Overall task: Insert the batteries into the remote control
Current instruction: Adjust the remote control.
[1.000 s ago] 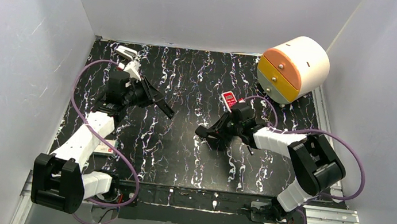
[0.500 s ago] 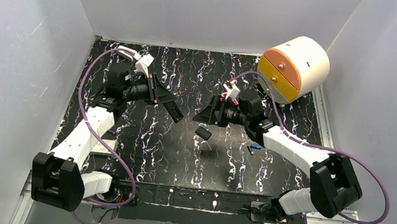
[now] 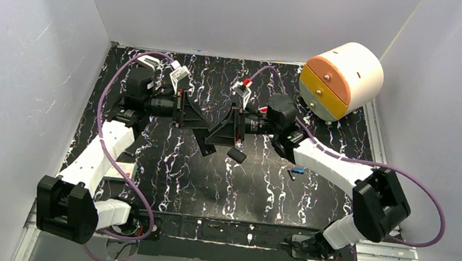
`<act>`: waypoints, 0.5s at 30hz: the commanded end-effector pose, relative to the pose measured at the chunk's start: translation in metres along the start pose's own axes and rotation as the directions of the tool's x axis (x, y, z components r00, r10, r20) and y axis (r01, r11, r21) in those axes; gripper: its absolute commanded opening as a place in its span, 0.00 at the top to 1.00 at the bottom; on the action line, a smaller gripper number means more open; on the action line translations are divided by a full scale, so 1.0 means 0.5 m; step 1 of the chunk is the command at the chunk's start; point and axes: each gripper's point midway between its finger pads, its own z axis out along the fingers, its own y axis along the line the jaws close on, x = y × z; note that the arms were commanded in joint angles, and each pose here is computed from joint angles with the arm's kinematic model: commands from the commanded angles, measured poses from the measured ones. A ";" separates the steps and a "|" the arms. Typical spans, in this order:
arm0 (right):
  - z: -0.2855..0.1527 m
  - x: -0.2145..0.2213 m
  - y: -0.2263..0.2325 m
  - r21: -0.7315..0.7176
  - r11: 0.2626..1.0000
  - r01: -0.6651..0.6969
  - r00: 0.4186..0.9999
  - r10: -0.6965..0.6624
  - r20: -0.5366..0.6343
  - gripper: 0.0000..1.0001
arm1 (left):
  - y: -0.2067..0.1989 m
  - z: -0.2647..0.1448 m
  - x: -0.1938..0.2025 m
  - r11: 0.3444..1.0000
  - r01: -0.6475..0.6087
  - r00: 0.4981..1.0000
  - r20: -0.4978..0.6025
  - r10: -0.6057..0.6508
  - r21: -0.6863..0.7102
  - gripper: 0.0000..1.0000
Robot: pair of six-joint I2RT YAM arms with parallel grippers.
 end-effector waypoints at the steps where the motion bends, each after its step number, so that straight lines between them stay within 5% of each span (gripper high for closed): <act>1: 0.001 -0.045 0.081 -0.204 0.979 -0.003 0.997 0.018 0.072 0.31 | -0.078 -0.013 -0.012 0.987 -0.111 0.993 -0.019 0.114 0.117 1.00; 13: 0.043 -0.018 0.068 -0.162 0.987 -0.007 1.000 0.006 -0.007 0.67 | -0.116 -0.015 -0.047 0.984 -0.145 0.989 0.048 0.140 0.104 0.99; 15: 0.044 -0.021 0.065 -0.152 0.988 -0.006 1.000 0.007 0.003 0.80 | -0.119 -0.015 -0.054 0.985 -0.142 0.989 0.065 0.136 0.102 0.98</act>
